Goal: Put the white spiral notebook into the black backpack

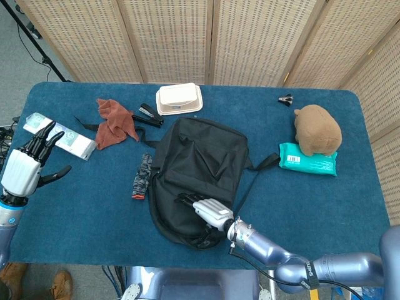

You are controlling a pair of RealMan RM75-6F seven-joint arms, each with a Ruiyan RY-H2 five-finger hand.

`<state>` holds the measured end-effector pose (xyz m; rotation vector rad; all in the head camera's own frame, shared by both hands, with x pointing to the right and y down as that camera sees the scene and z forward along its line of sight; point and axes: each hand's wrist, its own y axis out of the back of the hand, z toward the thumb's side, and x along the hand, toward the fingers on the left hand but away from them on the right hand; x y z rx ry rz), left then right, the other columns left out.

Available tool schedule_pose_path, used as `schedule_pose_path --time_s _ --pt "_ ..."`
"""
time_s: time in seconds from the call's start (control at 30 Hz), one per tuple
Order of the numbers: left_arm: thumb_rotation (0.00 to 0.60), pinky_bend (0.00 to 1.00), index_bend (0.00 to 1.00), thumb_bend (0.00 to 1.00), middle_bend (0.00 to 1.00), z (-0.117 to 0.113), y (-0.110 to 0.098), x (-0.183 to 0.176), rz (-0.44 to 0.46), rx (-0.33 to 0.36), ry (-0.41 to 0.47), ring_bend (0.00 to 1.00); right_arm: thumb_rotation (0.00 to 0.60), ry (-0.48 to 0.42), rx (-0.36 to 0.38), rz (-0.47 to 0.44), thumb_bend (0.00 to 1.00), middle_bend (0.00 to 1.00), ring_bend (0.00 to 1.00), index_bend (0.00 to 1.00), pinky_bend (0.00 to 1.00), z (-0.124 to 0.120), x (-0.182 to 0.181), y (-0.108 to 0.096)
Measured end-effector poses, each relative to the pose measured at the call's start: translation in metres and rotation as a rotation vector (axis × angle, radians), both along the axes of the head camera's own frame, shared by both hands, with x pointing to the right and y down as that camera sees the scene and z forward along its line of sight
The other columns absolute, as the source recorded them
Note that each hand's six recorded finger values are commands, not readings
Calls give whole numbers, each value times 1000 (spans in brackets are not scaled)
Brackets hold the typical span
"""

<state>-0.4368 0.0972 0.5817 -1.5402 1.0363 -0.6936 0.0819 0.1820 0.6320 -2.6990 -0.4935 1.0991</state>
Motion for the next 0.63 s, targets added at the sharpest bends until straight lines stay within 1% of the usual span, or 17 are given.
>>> schedule_pose_path --time_s 0.1,0.2,0.3,0.33,0.4,0.43,0.5,0.53,0.6,0.63 --pt "600 252 0 101 0 0 3 -7 -24 -23 5 4 600 25 80 6 2 0 0 54 0 -8 19 -13" --pt "600 209 0 95 0 1 7 -14 -52 -63 6 0 600 53 190 22 0 0 0 17 0 -17 43 -27" --pt "600 181 0 94 0 1 13 -21 -87 -107 9 0 600 84 327 47 0 0 0 0 0 -26 73 -40" --pt "600 175 0 94 0 0 16 -23 -101 -120 11 0 600 103 387 58 0 0 0 0 0 -29 87 -46" --pt "600 151 0 94 0 -2 23 -29 -144 -155 17 0 600 149 480 81 0 0 0 0 0 -30 115 -55" --pt "600 140 0 94 0 -3 26 -31 -164 -171 20 0 600 188 533 104 0 0 0 0 0 -28 136 -61" --pt "600 89 0 92 0 -6 33 -35 -215 -215 29 0 600 252 604 141 0 0 0 0 0 -26 171 -68" --pt "600 67 0 90 0 -7 36 -37 -237 -237 32 0 600 295 648 164 0 0 0 0 0 -25 196 -71" --pt "600 14 0 85 0 -10 43 -41 -292 -291 31 0 600 350 707 196 0 0 0 0 0 -26 230 -71" --pt "600 4 0 83 0 -11 46 -44 -318 -315 25 0 600 379 737 220 0 0 0 0 0 -28 252 -68"
